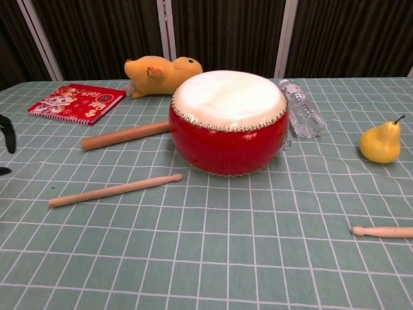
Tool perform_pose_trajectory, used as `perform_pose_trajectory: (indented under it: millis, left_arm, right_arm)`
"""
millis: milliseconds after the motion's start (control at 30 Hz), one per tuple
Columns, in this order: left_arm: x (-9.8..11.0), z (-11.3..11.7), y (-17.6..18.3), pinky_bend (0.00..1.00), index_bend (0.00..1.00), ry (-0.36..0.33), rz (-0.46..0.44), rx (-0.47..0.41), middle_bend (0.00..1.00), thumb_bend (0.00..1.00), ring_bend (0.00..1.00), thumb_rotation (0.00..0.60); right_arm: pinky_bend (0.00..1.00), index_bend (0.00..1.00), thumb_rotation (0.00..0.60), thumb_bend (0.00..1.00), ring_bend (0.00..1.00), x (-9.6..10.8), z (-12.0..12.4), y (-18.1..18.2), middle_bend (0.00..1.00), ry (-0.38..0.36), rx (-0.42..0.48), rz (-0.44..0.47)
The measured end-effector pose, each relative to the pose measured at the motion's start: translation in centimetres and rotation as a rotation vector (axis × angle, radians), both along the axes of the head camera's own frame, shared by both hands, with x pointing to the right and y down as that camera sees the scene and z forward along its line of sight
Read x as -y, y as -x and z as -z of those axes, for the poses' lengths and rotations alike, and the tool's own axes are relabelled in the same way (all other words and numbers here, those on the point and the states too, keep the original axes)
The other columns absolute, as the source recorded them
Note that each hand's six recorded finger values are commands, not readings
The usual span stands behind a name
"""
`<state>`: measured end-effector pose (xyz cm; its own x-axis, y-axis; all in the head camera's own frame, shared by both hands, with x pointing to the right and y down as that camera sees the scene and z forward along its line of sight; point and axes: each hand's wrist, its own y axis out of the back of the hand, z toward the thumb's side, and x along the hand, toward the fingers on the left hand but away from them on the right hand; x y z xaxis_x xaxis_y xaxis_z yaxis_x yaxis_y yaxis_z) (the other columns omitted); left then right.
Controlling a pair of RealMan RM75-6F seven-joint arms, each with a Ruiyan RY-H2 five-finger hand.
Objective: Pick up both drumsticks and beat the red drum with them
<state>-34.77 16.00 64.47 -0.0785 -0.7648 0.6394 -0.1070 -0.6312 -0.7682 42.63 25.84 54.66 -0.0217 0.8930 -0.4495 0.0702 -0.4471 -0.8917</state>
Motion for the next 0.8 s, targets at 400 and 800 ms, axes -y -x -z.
perform_pose_trajectory:
  millis: [400,800]
  left_arm:
    - [-0.6,-4.6,-7.2,1.00,0.48,0.113,0.011,-0.026,1.00,0.23,1.00,0.600]
    - [-0.8,-6.8,-9.0,1.00,0.49,0.133,0.026,0.005,1.00,0.23,1.00,0.600]
  right_arm:
    - [0.01,0.00,0.600,0.27,0.00,-0.2,0.2,-0.1,0.00,0.002,0.014,-0.007]
    - [0.01,0.00,0.600,0.27,0.00,-0.2,0.3,-0.1,0.00,0.005,0.031,-0.012]
